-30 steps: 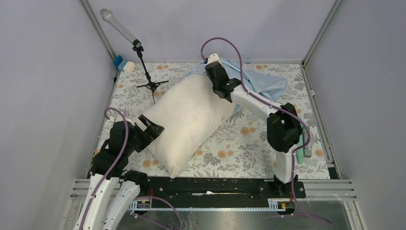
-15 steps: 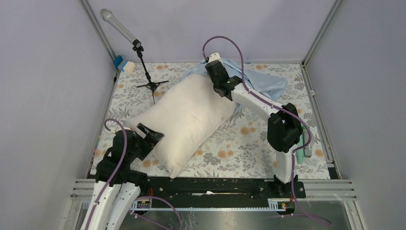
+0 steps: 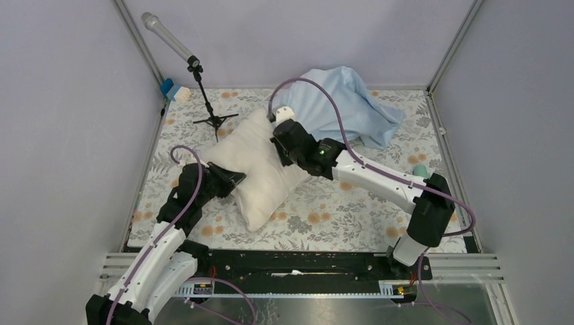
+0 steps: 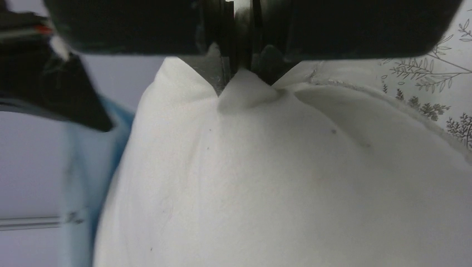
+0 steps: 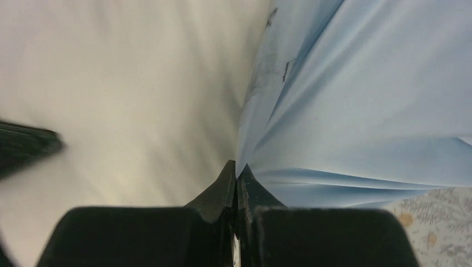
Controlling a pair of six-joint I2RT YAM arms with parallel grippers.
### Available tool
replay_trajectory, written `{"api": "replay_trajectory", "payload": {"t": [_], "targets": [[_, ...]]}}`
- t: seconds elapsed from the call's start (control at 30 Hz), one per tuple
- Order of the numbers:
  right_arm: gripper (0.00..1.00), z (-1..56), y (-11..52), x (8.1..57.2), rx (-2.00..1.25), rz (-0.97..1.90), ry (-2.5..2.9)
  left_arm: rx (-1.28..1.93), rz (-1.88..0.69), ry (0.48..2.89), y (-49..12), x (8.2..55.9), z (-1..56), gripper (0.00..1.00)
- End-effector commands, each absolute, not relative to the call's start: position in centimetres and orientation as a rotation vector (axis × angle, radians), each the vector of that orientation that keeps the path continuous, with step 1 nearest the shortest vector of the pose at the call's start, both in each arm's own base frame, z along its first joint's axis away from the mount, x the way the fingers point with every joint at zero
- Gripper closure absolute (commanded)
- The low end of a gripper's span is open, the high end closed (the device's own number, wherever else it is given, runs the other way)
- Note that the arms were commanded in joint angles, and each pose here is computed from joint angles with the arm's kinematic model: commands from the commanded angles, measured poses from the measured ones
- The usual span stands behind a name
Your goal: Put the pillow into the pillowcase
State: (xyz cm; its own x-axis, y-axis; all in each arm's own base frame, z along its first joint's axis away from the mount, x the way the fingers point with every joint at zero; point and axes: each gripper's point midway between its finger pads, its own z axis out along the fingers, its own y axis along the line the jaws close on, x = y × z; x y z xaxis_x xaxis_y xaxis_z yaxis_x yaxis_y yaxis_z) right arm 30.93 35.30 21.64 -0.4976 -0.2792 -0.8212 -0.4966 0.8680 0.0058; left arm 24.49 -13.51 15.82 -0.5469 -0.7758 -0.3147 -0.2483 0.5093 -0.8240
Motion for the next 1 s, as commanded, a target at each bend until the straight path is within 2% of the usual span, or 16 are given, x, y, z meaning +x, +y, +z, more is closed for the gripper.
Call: {"api": "replay_trajectory", "payload": {"t": [0.0,0.1,0.17,0.27,0.43,0.5,0.63,0.7,0.77,0.97], "targets": [[1.0,17.9,34.4,28.6,-0.525,0.369,2.239,-0.774,-1.056,1.778,-13.3,27.0,23.7,1.0],[0.98,18.2,33.5,28.4,-0.548,0.345,2.225,-0.766,-1.07,1.826,-14.0,26.2,22.1,1.0],[0.83,20.7,33.5,29.1,-0.538,0.337,2.171,-0.766,-1.072,1.872,-14.5,25.4,20.5,1.0],[0.54,25.0,33.8,30.6,-0.521,0.32,2.074,-0.787,-1.047,1.908,-14.3,24.3,18.4,1.0],[0.28,29.2,32.6,33.4,-0.447,0.168,1.977,-0.802,-0.975,1.908,-12.9,23.4,17.5,1.0],[0.21,30.0,32.7,34.6,-0.453,0.12,1.95,-0.796,-0.944,1.921,-12.6,23.2,17.3,1.0],[0.2,29.7,34.5,37.4,-0.506,0.036,1.912,-0.785,-0.941,1.936,-12.8,23.2,17.1,1.0],[0.22,30.2,36.5,39.7,-0.498,0.035,1.856,-0.783,-0.944,1.938,-12.8,23.2,17.1,1.0],[0.25,27.6,36.4,40.8,-0.557,-0.056,1.92,-0.773,-0.945,1.941,-12.9,23.2,17.2,1.0],[0.34,25.8,35.8,46.6,-0.476,-0.191,1.932,-0.745,-0.933,1.954,-12.9,23.1,17.3,1.0]]}}
